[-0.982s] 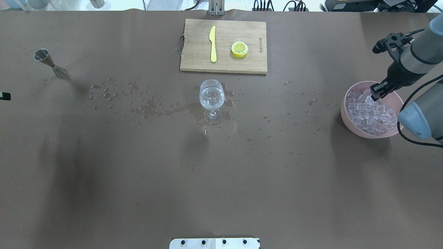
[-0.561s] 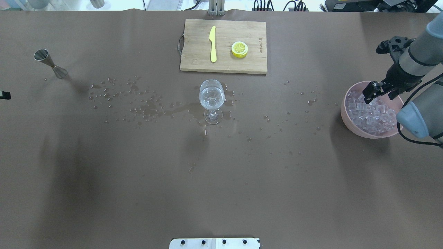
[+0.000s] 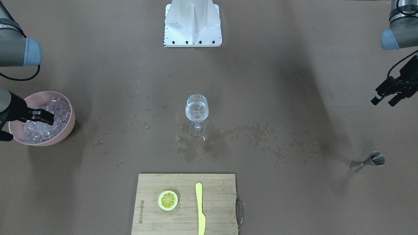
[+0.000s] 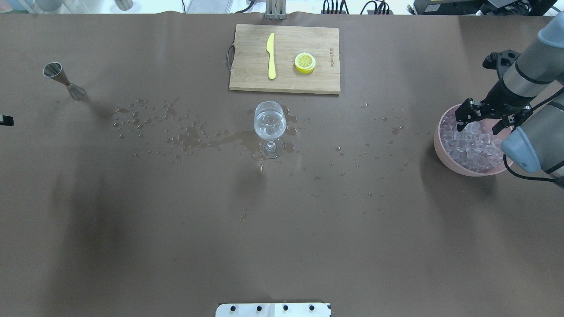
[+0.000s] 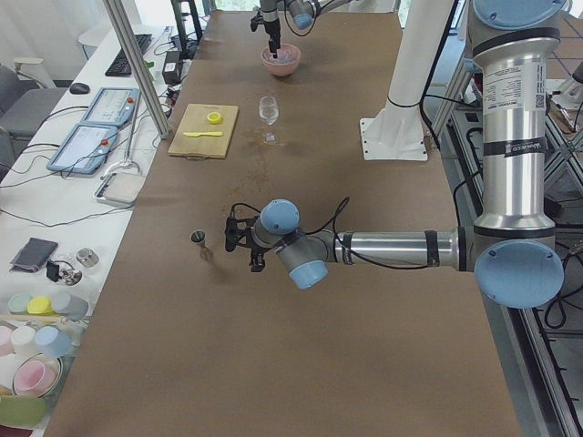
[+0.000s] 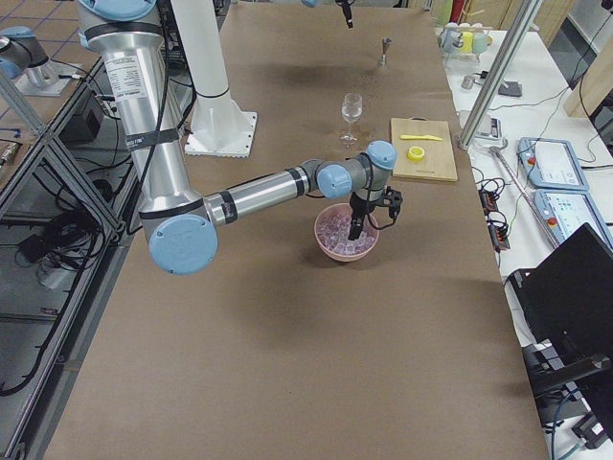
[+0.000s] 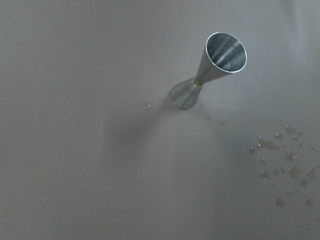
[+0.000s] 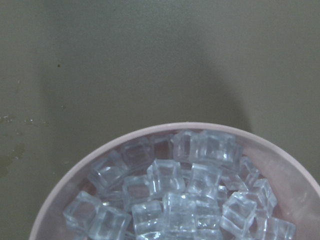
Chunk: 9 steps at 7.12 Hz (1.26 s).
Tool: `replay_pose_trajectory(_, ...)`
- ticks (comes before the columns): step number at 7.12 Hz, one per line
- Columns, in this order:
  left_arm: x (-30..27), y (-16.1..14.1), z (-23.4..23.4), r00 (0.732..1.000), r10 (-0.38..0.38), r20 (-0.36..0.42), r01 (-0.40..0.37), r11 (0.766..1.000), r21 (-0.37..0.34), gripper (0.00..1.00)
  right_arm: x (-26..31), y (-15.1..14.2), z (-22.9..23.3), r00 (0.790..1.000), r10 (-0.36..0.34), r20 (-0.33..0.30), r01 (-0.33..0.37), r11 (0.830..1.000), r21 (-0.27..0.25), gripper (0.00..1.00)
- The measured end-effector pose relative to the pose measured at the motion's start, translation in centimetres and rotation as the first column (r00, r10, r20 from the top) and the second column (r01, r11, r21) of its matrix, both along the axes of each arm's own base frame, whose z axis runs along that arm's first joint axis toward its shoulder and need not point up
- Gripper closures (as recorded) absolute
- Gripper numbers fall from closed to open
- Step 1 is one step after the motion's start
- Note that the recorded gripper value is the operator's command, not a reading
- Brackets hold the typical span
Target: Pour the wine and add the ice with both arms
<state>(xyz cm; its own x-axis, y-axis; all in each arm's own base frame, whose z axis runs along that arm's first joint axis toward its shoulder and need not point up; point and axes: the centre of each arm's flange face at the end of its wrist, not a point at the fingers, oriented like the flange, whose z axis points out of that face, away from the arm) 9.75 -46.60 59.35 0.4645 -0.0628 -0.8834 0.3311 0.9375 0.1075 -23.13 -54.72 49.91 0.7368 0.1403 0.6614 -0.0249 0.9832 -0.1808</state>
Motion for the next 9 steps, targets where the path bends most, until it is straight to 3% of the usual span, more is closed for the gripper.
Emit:
replay_pose_trajectory(3, 0.0, 0.0, 0.0, 1.0, -0.001, -0.001, 0.001, 1.0, 0.002, 0.03, -0.6, -1.0, -0.3, 1.0, 0.002, 0.005, -0.002, 1.0, -0.008, 0.49)
replay_pose_trajectory(5, 0.0, 0.0, 0.0, 1.0, -0.001, -0.001, 0.001, 1.0, 0.003, 0.03, -0.7, -1.2, 0.1, 1.0, -0.003, 0.001, 0.003, 1.0, -0.01, 0.55)
replay_pose_trajectory(7, 0.0, 0.0, 0.0, 1.0, -0.002, -0.001, 0.002, 1.0, 0.003, 0.03, -0.5, -1.3, 0.7, 1.0, -0.002, -0.008, 0.002, 1.0, -0.015, 1.0)
replay_pose_trajectory(9, -0.1, 0.1, 0.0, 1.0, -0.002, -0.001, 0.002, 1.0, 0.002, 0.03, 0.0, -1.7, 0.3, 1.0, 0.006, -0.003, -0.006, 1.0, -0.008, 1.0)
